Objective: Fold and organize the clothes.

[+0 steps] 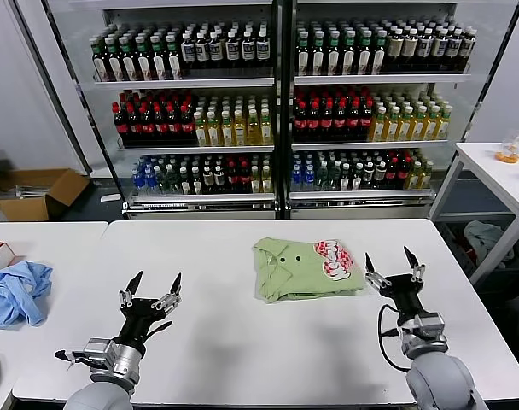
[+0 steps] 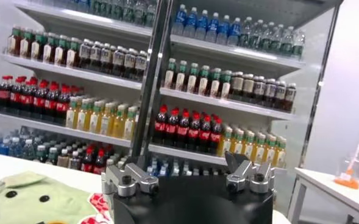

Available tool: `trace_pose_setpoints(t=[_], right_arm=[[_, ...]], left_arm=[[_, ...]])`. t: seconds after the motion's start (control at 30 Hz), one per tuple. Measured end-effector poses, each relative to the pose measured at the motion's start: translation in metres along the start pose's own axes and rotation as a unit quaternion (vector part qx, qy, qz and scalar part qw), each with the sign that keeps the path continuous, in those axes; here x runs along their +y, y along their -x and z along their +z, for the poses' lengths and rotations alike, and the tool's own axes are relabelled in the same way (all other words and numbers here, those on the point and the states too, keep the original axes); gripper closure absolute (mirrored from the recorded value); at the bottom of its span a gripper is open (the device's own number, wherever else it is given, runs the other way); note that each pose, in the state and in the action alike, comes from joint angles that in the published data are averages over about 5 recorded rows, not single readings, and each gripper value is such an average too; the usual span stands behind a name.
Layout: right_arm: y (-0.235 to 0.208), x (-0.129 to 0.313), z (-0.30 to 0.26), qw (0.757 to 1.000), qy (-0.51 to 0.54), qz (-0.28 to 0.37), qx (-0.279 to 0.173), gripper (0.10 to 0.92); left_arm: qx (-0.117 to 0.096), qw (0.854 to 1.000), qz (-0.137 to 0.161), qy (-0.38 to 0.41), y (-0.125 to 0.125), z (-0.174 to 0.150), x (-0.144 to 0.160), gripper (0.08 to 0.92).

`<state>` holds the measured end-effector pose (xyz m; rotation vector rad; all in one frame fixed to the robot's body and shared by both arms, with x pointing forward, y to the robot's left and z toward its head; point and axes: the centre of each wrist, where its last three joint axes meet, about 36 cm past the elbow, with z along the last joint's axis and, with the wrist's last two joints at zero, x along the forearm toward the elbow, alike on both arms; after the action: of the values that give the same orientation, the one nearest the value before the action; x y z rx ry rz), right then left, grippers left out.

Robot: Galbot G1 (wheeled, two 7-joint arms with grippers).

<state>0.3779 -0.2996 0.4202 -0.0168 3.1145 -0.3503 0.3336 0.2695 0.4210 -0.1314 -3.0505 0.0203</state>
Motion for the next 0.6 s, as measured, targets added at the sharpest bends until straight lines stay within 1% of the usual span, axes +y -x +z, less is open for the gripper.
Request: trace_pose_setpoints(t=[0.3,0.6], right_arm=[[-0.031,0.002,-0.006,1.000,0.012,0.005,-0.001,0.200],[-0.052,0.007,-0.014,1.000,0.015,0.006,-0.002,0.200]], left_arm=[[-0.004,1.000,0.012,0.010,0.001,-0.001,-0.003,0.177],[-0.008,1.000,0.015,0.013,0.002,-0.002,-0.003,0.177]])
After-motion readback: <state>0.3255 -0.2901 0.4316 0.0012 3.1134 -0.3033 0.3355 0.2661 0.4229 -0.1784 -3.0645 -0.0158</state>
